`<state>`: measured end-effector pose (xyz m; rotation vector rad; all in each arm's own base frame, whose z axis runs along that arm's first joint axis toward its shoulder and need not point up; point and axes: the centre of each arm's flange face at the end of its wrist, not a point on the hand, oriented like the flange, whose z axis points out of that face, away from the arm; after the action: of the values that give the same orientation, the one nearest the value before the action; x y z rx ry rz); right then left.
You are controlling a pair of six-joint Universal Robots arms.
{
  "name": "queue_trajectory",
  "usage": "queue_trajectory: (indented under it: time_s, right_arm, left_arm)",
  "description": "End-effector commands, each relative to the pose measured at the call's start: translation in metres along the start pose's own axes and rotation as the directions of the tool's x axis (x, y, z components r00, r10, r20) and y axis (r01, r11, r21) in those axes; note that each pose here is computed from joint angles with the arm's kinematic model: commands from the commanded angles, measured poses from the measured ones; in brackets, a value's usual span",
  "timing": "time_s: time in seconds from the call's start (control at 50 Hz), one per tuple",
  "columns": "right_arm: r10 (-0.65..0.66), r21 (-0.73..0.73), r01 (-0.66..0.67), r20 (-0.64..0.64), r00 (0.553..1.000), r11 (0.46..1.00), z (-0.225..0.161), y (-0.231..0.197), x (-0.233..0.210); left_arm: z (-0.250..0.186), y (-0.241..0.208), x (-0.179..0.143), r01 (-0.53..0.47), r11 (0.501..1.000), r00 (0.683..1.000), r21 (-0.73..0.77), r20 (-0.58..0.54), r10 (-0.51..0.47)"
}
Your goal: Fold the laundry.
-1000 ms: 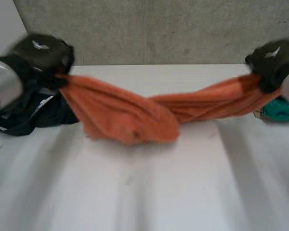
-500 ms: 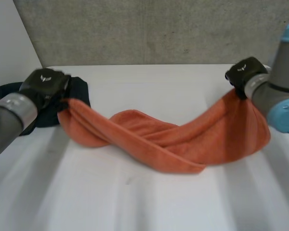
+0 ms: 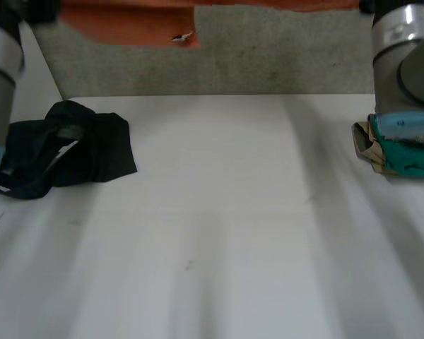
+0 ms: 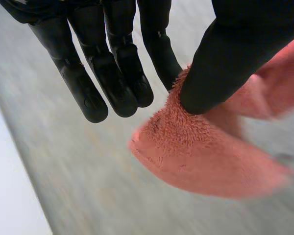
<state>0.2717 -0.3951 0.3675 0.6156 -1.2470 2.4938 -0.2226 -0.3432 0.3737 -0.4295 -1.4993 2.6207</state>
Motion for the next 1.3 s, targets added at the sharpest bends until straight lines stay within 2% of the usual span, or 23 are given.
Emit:
queue_trajectory:
  time_s: [0.02, 0.14, 0.16, 0.22, 0.24, 0.3, 0.38, 0.4, 0.5, 0.56, 0.64, 0.72, 0.9, 1.0, 1.04, 1.08, 1.1, 1.18, 1.2, 1.22, 1.26, 1.28, 1.3]
  right_arm:
    - [0.055, -0.198, -0.006, 0.240, 0.969, 0.980, -0.055, 0.025, -0.036]
    - [0.082, -0.255, 0.002, 0.319, 0.944, 0.967, -0.084, 0.033, -0.051]
    - [0.086, -0.269, 0.007, 0.334, 0.939, 0.963, -0.090, 0.035, -0.053]
    - [0.091, -0.280, 0.012, 0.354, 0.931, 0.960, -0.098, 0.036, -0.058]
    - [0.091, -0.277, 0.015, 0.367, 0.926, 0.961, -0.101, 0.035, -0.061]
    - [0.088, -0.265, 0.017, 0.379, 0.921, 0.964, -0.104, 0.031, -0.063]
    - [0.086, -0.221, 0.001, 0.387, 0.918, 0.975, -0.103, 0.017, -0.060]
    - [0.086, -0.195, -0.010, 0.390, 0.917, 0.981, -0.101, 0.009, -0.057]
    - [0.091, -0.076, -0.066, 0.408, 0.908, 0.995, -0.098, -0.024, -0.040]
    - [0.099, 0.014, -0.116, 0.438, 0.894, 0.993, -0.102, -0.050, -0.030]
    - [0.118, 0.112, -0.193, 0.475, 0.872, 0.975, -0.109, -0.085, -0.014]
    - [0.146, 0.177, -0.265, 0.497, 0.855, 0.948, -0.116, -0.113, 0.002]
    - [0.222, 0.272, -0.395, 0.499, 0.838, 0.877, -0.118, -0.159, 0.038]
    - [0.237, 0.251, -0.389, 0.476, 0.847, 0.886, -0.110, -0.147, 0.045]
    - [0.237, 0.235, -0.380, 0.473, 0.849, 0.895, -0.106, -0.138, 0.044]
    - [0.237, 0.205, -0.369, 0.476, 0.847, 0.906, -0.101, -0.124, 0.038]
    - [0.237, 0.195, -0.364, 0.474, 0.848, 0.911, -0.099, -0.119, 0.035]
    - [0.217, 0.135, -0.311, 0.464, 0.859, 0.941, -0.088, -0.086, 0.022]
    - [0.199, 0.118, -0.279, 0.450, 0.870, 0.953, -0.082, -0.075, 0.017]
    - [0.189, 0.112, -0.264, 0.444, 0.876, 0.958, -0.079, -0.070, 0.014]
    - [0.167, 0.099, -0.227, 0.420, 0.892, 0.969, -0.072, -0.059, 0.009]
    - [0.144, 0.088, -0.190, 0.377, 0.915, 0.978, -0.062, -0.049, 0.007]
    - [0.131, 0.086, -0.171, 0.350, 0.928, 0.982, -0.056, -0.047, 0.007]
  left_arm:
    - [-0.112, 0.059, 0.047, -0.014, 0.922, 0.975, -0.388, -0.209, -0.073]
    - [-0.189, 0.082, 0.075, -0.118, 0.835, 0.926, -0.537, -0.364, -0.104]
    - [-0.208, 0.084, 0.082, -0.147, 0.812, 0.904, -0.565, -0.410, -0.121]
    - [-0.230, 0.079, 0.094, -0.192, 0.786, 0.860, -0.588, -0.486, -0.154]
    - [-0.237, 0.073, 0.099, -0.219, 0.778, 0.832, -0.589, -0.530, -0.167]
    - [-0.234, 0.060, 0.100, -0.236, 0.780, 0.812, -0.579, -0.559, -0.169]
    - [-0.198, 0.043, 0.085, -0.218, 0.806, 0.844, -0.551, -0.521, -0.128]
    - [-0.179, 0.038, 0.075, -0.197, 0.822, 0.870, -0.535, -0.482, -0.105]
    - [-0.121, 0.022, 0.047, -0.069, 0.882, 0.938, -0.467, -0.331, -0.102]
    - [-0.090, 0.029, 0.040, 0.032, 0.891, 0.951, -0.452, -0.260, -0.166]
    - [-0.061, 0.051, 0.042, 0.098, 0.875, 0.942, -0.474, -0.240, -0.236]
    - [-0.053, 0.077, 0.058, 0.090, 0.826, 0.916, -0.556, -0.279, -0.287]
    - [-0.073, 0.130, 0.113, -0.028, 0.719, 0.809, -0.695, -0.439, -0.392]
    - [-0.093, 0.139, 0.129, -0.074, 0.652, 0.756, -0.755, -0.469, -0.457]
    - [-0.097, 0.137, 0.133, -0.079, 0.639, 0.732, -0.765, -0.480, -0.484]
    - [-0.096, 0.133, 0.134, -0.083, 0.654, 0.712, -0.752, -0.504, -0.489]
    - [-0.093, 0.132, 0.133, -0.083, 0.663, 0.713, -0.744, -0.509, -0.482]
    - [-0.059, 0.127, 0.117, -0.081, 0.762, 0.814, -0.642, -0.484, -0.321]
    - [-0.043, 0.122, 0.106, -0.084, 0.805, 0.870, -0.587, -0.437, -0.228]
    - [-0.033, 0.118, 0.100, -0.082, 0.829, 0.897, -0.553, -0.404, -0.180]
    - [-0.016, 0.106, 0.090, -0.075, 0.878, 0.937, -0.474, -0.334, -0.100]
    - [0.001, 0.089, 0.082, -0.065, 0.925, 0.961, -0.374, -0.275, -0.044]
    - [0.008, 0.080, 0.078, -0.059, 0.945, 0.968, -0.321, -0.251, -0.025]
